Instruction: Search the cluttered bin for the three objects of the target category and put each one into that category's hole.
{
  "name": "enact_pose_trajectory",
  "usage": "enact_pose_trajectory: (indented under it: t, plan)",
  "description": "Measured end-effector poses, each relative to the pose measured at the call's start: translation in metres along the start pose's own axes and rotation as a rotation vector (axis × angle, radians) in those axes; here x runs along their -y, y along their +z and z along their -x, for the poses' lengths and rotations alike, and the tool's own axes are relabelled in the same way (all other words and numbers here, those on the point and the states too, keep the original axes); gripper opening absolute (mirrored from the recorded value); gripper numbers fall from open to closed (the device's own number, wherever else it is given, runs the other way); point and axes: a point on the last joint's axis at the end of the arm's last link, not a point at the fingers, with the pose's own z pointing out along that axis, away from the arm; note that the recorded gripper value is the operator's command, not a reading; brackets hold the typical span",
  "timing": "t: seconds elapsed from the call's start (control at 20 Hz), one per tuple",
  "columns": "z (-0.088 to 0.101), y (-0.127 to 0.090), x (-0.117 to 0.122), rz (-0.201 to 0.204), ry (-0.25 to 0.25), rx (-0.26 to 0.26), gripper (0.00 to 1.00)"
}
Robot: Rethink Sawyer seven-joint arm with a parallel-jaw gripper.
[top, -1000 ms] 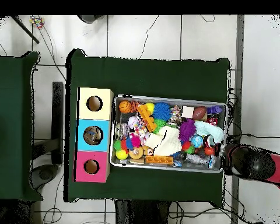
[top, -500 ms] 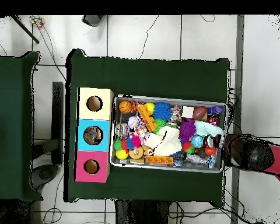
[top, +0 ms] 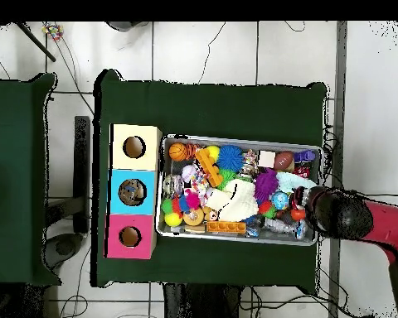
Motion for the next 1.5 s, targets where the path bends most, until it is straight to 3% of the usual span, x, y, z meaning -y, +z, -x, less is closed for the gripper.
enact_pose_trajectory:
  t: [0.4,0.9,1.15,1.35,1.5]
  plan:
    - [-0.008,0.009,-0.033,-0.011,-0.057,0.068,1.0]
    - [-0.035,0.016,-0.042,0.004,-0.06,0.057,1.0]
    - [-0.069,0.02,0.005,0.015,0.039,0.045,1.0]
    - [-0.106,0.019,0.062,0.009,0.153,0.03,1.0]
    - [-0.122,0.018,0.085,0.005,0.202,0.027,1.0]
